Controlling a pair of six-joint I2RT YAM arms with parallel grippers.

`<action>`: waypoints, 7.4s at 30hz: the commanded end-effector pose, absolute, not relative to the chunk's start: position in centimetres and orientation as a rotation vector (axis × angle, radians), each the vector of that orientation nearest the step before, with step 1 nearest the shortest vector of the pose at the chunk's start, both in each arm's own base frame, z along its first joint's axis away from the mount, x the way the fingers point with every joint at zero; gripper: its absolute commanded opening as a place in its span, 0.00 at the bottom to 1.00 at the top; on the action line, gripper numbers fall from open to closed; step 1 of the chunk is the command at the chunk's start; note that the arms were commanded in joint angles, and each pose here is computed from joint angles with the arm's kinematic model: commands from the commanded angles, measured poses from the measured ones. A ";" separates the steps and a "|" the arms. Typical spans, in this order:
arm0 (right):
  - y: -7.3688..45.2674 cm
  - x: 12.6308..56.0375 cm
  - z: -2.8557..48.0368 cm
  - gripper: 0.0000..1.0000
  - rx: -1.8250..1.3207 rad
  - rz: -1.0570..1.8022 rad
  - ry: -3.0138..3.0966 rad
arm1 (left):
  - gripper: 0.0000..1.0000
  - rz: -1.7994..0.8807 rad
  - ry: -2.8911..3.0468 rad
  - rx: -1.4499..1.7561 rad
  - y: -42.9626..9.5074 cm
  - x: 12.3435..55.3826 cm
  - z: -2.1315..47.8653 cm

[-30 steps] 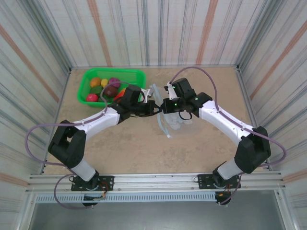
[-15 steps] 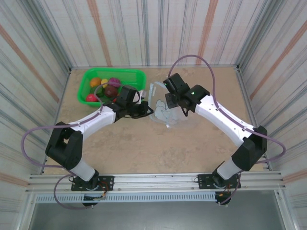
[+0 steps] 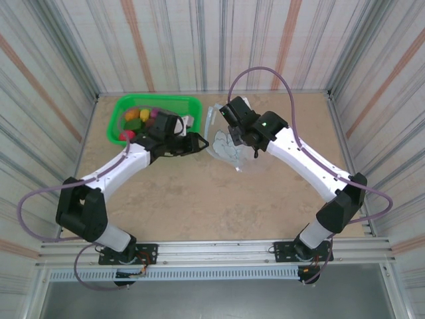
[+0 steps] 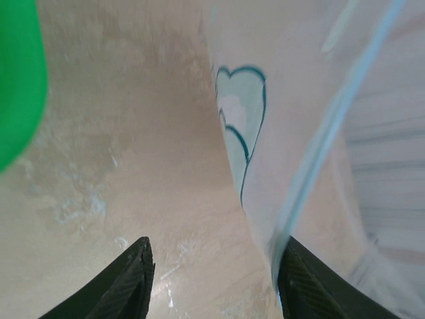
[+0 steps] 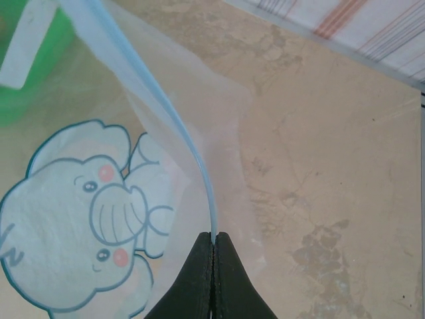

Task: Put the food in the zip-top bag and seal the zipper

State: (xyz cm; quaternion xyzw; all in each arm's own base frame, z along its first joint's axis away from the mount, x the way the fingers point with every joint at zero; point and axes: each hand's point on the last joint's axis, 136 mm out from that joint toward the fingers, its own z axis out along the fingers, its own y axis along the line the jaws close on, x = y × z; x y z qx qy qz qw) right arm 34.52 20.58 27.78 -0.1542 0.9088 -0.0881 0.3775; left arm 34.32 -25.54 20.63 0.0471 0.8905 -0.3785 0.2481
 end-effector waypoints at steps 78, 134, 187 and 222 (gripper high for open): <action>22.9 33.3 27.9 0.00 -0.302 0.096 2.360 | 0.99 -1.064 2.499 0.262 -33.5 30.9 26.6; 16.4 27.9 26.9 0.00 -0.213 0.296 2.310 | 0.00 -0.571 2.979 0.034 -21.1 31.3 10.8; 13.0 28.9 26.2 0.00 -0.052 0.159 2.309 | 0.00 -0.196 2.932 -0.388 -8.5 19.3 11.2; 12.6 29.5 24.2 0.00 -0.057 0.101 2.310 | 0.92 -0.281 2.942 0.103 -19.1 35.7 6.0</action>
